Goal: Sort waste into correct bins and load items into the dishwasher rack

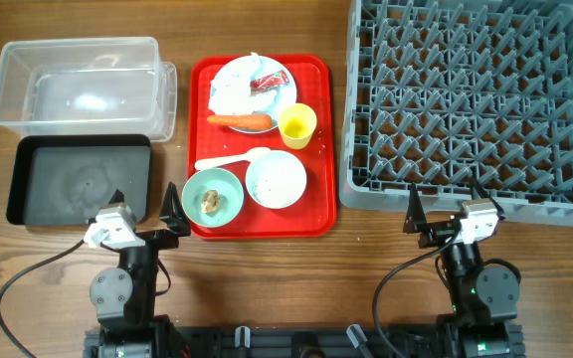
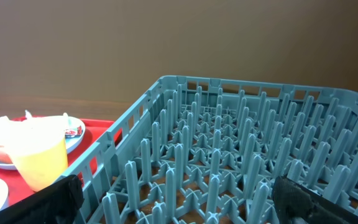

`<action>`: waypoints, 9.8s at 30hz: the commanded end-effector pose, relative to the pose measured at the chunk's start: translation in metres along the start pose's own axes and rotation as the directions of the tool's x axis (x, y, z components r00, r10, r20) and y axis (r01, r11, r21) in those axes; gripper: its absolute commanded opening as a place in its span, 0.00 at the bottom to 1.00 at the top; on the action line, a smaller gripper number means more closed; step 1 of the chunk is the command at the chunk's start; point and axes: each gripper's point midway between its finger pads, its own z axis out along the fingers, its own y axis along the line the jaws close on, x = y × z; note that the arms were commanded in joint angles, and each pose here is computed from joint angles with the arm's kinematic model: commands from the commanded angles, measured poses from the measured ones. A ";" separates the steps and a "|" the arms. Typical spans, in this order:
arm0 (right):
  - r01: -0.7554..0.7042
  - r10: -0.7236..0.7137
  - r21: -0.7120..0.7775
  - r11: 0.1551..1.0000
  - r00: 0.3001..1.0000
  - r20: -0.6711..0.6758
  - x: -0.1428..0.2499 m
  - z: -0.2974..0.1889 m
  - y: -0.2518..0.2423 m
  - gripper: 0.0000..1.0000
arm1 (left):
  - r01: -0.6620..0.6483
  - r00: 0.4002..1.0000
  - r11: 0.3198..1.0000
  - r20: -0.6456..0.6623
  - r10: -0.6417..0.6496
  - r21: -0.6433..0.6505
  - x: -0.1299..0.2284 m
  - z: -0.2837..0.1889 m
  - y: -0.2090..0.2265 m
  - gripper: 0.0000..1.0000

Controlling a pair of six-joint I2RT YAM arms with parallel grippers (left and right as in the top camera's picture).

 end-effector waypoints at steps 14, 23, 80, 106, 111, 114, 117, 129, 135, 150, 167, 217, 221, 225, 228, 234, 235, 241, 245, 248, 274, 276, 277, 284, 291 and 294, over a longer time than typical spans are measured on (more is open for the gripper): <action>-0.009 0.009 -0.007 1.000 1.000 0.007 -0.001 0.000 0.001 1.00 | -0.006 1.000 1.000 0.001 0.006 -0.002 0.003 0.000 0.001 1.00; -0.009 0.009 -0.007 1.000 1.000 0.007 -0.001 0.000 0.001 1.00 | -0.006 1.000 1.000 0.001 0.006 -0.002 0.003 0.000 0.001 1.00; -0.009 0.009 -0.007 1.000 1.000 0.007 -0.001 0.000 0.001 1.00 | -0.006 1.000 1.000 0.000 0.006 -0.003 0.003 0.001 0.001 1.00; 0.015 -0.015 -0.007 1.000 1.000 0.007 -0.001 0.000 0.001 1.00 | -0.006 1.000 1.000 -0.001 0.006 -0.003 0.003 0.001 0.001 1.00; 0.014 -0.014 -0.007 1.000 1.000 0.007 -0.001 0.000 0.001 1.00 | -0.006 1.000 1.000 0.000 0.006 -0.003 0.003 0.001 0.001 1.00; 0.014 -0.013 -0.007 1.000 1.000 0.007 -0.001 0.000 0.001 1.00 | -0.006 1.000 1.000 0.000 0.006 -0.003 0.003 0.001 0.001 1.00; 0.001 -0.001 -0.007 1.000 1.000 0.009 -0.002 0.000 0.001 1.00 | -0.006 1.000 1.000 0.000 0.006 -0.003 0.003 0.001 0.001 1.00; -0.080 0.098 -0.083 0.993 0.964 0.246 -0.063 -0.009 0.010 1.00 | -0.012 0.997 1.000 0.071 0.010 0.023 -0.016 -0.001 -0.006 1.00; -0.046 0.091 -0.153 0.987 0.949 0.301 -0.099 -0.018 0.021 1.00 | -0.036 0.991 0.993 0.133 0.022 0.108 -0.066 -0.015 -0.034 1.00; -0.037 0.044 -0.308 0.951 0.999 0.015 -0.195 0.027 0.048 1.00 | -0.015 0.941 0.996 -0.335 0.044 0.091 -0.131 0.048 -0.073 1.00; -0.336 0.143 -0.284 0.898 0.834 -0.533 -0.126 0.073 0.064 1.00 | 0.115 0.518 0.993 -0.855 -0.035 0.029 -0.008 0.106 -0.099 1.00; -0.357 0.154 -0.170 0.918 0.718 -0.678 -0.074 0.083 0.055 1.00 | -0.298 0.170 0.938 -0.957 0.233 0.176 0.181 -0.003 -0.103 0.06; -0.355 0.155 -0.165 0.920 0.719 -0.678 -0.074 0.083 0.054 1.00 | -0.253 0.249 0.952 -0.939 0.236 0.172 0.154 0.017 -0.126 0.04; -0.346 0.157 -0.152 0.926 0.719 -0.677 -0.073 0.084 0.051 1.00 | -0.204 0.323 0.972 -0.929 0.181 0.118 0.111 0.036 -0.131 0.04; -0.346 0.157 -0.152 0.926 0.719 -0.677 -0.073 0.084 0.051 1.00 | -0.140 0.355 0.989 -0.929 0.103 0.056 0.086 0.043 -0.123 0.04; -0.349 0.162 -0.149 0.925 0.718 -0.677 -0.073 0.084 0.051 1.00 | 0.087 0.449 0.990 -0.882 -0.141 -0.114 0.034 0.071 -0.062 0.04; -0.357 0.173 -0.143 0.923 0.718 -0.674 -0.074 0.085 0.051 1.00 | 0.127 0.466 0.984 -0.869 -0.167 -0.121 0.027 0.077 -0.051 0.04; -0.367 0.189 -0.136 0.920 0.721 -0.666 -0.077 0.087 0.051 1.00 | 0.488 0.537 0.868 -0.754 -0.378 -0.088 -0.028 0.096 0.019 0.04; -0.366 0.189 -0.138 0.920 0.725 -0.663 -0.078 0.088 0.051 1.00 | 0.690 0.530 0.722 -0.710 -0.463 0.044 -0.047 0.096 0.050 0.04; -0.367 0.189 -0.137 0.920 0.723 -0.664 -0.077 0.088 0.051 1.00 | 0.830 0.446 0.551 -0.696 -0.562 0.087 -0.045 0.098 0.074 0.04; -0.367 0.189 -0.137 0.920 0.722 -0.666 -0.077 0.087 0.051 1.00 | 0.228 0.727 0.963 -0.633 -0.268 -0.145 -0.091 0.002 -0.022 0.04; -0.367 0.189 -0.137 0.920 0.722 -0.666 -0.077 0.087 0.051 1.00 | 0.128 0.701 0.984 -0.690 -0.181 -0.128 -0.069 -0.013 -0.035 0.04; -0.367 0.189 -0.137 0.920 0.722 -0.666 -0.077 0.087 0.051 1.00 | 0.095 0.682 0.988 -0.715 -0.155 -0.123 -0.059 -0.018 -0.038 0.04; -0.364 0.186 -0.139 0.921 0.723 -0.665 -0.077 0.087 0.051 1.00 | 0.122 0.443 0.987 -0.883 -0.151 -0.107 0.047 -0.001 -0.076 0.04; -0.361 0.181 -0.142 0.922 0.724 -0.666 -0.076 0.087 0.051 1.00 | -0.058 0.218 0.998 -0.976 0.015 0.003 0.144 0.008 -0.103 0.04; -0.360 0.179 -0.143 0.922 0.725 -0.665 -0.077 0.087 0.051 1.00 | -0.103 0.155 0.994 -0.987 0.043 0.027 0.173 0.006 -0.105 0.04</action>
